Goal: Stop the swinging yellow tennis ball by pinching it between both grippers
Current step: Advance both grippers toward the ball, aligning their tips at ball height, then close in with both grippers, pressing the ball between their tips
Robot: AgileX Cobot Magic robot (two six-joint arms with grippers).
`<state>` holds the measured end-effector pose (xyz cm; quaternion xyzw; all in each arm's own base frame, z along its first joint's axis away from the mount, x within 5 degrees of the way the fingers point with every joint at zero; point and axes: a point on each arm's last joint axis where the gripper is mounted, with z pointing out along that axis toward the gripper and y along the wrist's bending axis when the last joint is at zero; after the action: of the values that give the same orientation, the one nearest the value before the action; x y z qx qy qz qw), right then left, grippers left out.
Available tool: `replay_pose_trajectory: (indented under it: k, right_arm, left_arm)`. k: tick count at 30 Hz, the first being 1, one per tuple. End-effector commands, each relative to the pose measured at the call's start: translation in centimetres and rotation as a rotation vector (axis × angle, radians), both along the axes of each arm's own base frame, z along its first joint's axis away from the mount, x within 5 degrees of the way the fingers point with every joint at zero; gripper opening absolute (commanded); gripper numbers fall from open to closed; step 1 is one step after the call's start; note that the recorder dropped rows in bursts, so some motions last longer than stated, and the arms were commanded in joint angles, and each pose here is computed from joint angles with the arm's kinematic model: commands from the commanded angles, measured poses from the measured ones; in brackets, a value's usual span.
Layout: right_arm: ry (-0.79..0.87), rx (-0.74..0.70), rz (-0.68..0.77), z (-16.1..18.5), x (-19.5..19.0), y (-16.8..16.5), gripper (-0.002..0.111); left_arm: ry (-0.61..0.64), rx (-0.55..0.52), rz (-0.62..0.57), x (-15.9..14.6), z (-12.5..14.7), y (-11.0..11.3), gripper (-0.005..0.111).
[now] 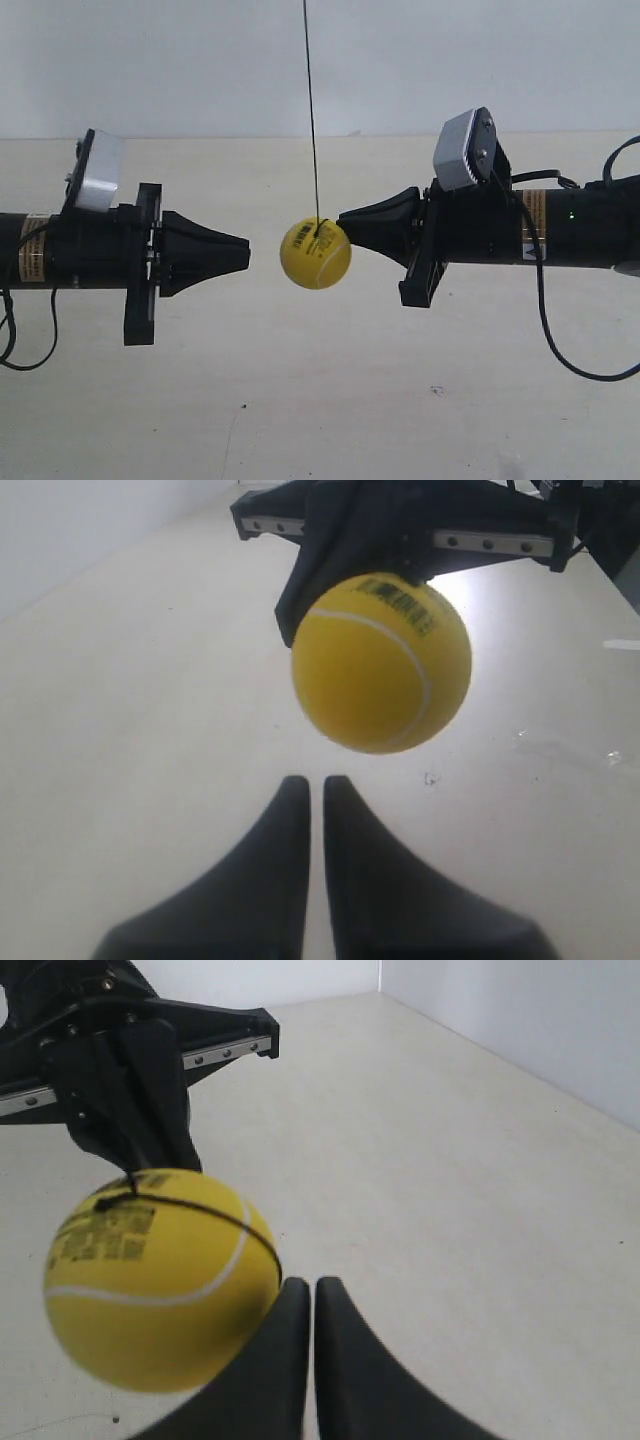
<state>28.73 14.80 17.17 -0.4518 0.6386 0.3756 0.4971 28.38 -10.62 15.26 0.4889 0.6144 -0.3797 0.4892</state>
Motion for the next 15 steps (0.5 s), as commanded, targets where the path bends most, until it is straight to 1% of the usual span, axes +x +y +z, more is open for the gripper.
replay_pose_trajectory:
  k: [1,7,15]
  right_arm:
    - [0.002,0.009,0.024,0.13,-0.14,0.15,0.000]
    - [0.003,0.042,0.063,0.40,-0.48,0.30,0.000]
    - [0.003,0.045,0.066,0.44,-0.50,0.31,0.000]
  left_arm:
    - [0.011,-0.008,-0.014,0.10,0.08,-0.20,0.005]
    - [0.011,-0.008,-0.014,0.10,0.08,-0.20,0.005]
    - [0.005,-0.007,-0.015,0.10,0.08,-0.20,0.005]
